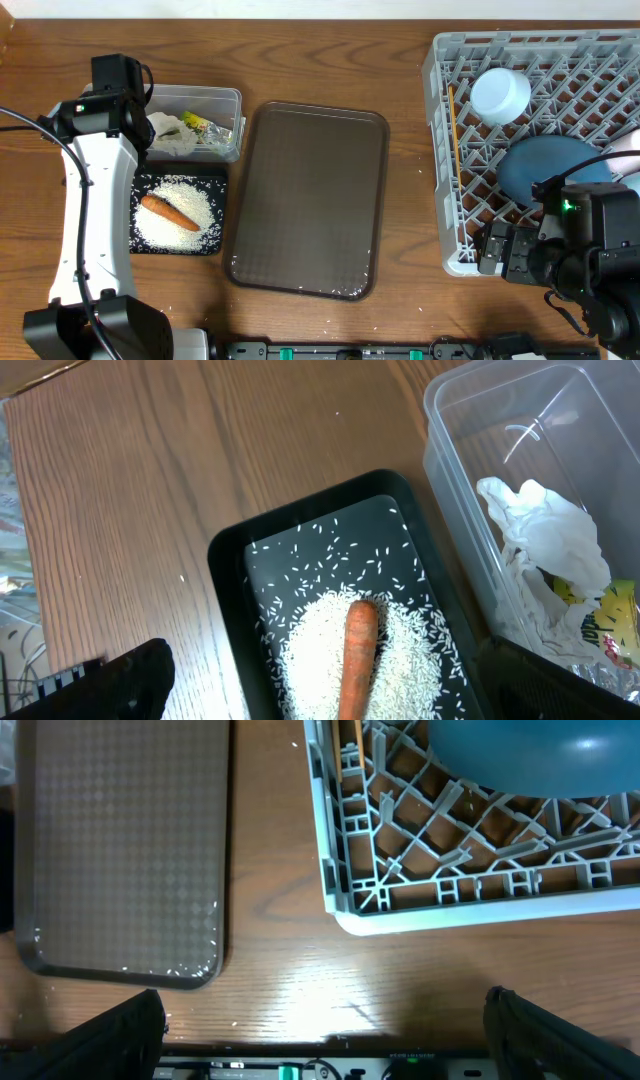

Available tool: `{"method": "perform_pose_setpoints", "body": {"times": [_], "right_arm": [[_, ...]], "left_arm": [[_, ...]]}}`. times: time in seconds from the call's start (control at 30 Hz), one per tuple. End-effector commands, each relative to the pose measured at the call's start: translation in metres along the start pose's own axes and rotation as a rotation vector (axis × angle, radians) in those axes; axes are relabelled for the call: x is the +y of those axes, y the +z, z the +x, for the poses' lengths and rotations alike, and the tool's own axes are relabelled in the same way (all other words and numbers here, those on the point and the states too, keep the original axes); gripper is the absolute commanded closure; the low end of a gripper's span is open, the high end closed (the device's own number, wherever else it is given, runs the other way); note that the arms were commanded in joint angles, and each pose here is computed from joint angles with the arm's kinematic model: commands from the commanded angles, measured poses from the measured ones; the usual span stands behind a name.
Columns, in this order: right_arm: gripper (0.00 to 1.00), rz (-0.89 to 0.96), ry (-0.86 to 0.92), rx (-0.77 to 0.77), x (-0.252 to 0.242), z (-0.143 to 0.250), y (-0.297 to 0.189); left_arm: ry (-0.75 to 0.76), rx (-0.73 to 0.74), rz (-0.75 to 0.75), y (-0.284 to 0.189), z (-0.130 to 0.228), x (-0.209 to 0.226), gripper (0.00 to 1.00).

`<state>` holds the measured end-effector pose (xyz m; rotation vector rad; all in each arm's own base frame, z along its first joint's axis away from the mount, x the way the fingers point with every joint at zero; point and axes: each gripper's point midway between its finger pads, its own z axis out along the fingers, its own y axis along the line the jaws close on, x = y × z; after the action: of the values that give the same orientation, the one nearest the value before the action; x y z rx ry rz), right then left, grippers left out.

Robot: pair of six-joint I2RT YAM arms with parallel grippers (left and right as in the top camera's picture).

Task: Sort waste into correct bins and load items into the dishwasher rack

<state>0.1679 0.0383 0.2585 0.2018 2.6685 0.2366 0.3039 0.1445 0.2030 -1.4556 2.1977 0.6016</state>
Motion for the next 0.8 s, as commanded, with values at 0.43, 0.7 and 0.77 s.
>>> {"method": "perform_pose_setpoints", "body": {"times": [0.43,0.7,0.77], "right_arm": [[0.01,-0.186,-0.032,-0.424,0.001,0.011,0.045],[0.01,-0.26,-0.038,-0.683,-0.005,0.01,0.07],[0.01,-0.26,-0.028,-0.742,-0.008,0.004,0.076]], "left_arm": [[-0.007,-0.011,-0.012,0.001,-0.002,0.002,0.02],[-0.007,-0.011,-0.012,0.001,-0.002,0.002,0.02],[-0.007,-0.011,-0.012,0.001,-0.002,0.002,0.02]]}}
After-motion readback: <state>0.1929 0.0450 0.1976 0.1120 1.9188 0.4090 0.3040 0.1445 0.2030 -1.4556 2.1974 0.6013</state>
